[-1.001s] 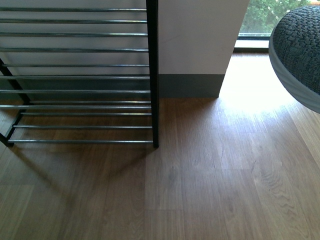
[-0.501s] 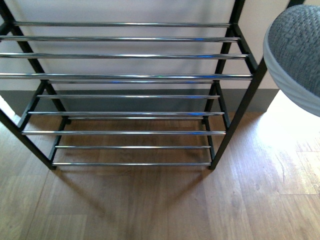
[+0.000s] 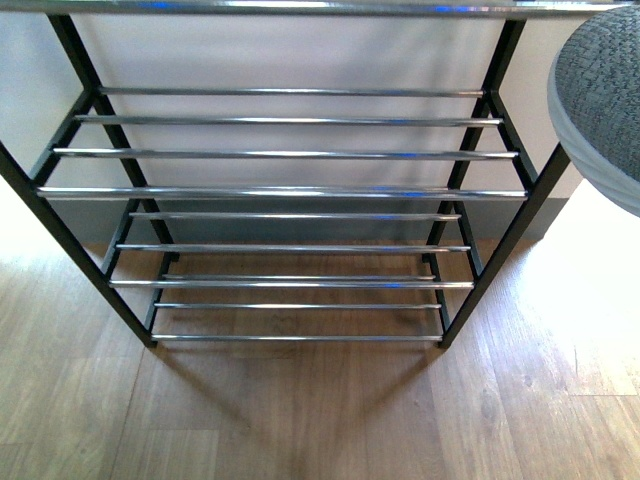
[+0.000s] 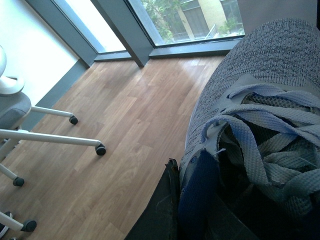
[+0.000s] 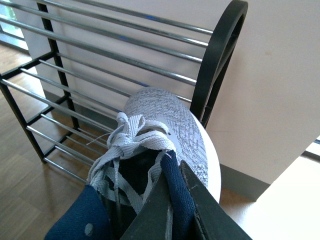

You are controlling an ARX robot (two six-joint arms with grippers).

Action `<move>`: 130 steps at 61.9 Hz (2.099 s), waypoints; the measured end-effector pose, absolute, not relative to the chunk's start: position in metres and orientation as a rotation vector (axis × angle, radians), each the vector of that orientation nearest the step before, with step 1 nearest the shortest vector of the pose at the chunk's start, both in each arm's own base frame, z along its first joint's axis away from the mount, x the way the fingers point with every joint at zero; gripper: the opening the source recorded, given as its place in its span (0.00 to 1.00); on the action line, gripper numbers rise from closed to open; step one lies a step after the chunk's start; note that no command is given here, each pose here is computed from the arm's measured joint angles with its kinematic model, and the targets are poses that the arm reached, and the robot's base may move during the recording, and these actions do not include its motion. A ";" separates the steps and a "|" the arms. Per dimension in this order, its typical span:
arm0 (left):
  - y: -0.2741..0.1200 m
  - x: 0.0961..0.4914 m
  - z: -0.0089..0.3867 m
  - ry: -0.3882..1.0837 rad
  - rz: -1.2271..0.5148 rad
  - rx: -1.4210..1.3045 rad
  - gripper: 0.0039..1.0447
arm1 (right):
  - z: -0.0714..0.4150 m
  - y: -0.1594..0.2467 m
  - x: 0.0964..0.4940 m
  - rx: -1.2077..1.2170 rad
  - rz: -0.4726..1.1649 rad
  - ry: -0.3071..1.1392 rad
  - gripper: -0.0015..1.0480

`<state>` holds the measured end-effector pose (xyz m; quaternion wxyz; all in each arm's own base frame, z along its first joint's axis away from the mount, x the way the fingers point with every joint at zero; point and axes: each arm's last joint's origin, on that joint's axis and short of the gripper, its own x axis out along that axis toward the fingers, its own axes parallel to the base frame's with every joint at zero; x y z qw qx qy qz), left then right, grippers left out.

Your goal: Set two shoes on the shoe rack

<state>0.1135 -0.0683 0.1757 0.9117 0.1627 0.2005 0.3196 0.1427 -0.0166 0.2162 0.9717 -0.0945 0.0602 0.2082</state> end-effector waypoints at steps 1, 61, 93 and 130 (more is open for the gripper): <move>-0.068 0.113 0.176 0.413 0.659 0.335 0.01 | 0.216 -0.017 0.143 -0.191 0.420 0.122 0.01; -0.068 0.113 0.176 0.407 0.665 0.337 0.01 | 0.217 -0.016 0.143 -0.190 0.431 0.119 0.01; -0.068 0.113 0.176 0.408 0.661 0.338 0.01 | 0.213 0.043 0.182 0.025 0.430 0.199 0.01; -0.068 0.113 0.176 0.410 0.660 0.336 0.01 | 0.175 0.072 0.326 0.168 -0.095 0.366 0.01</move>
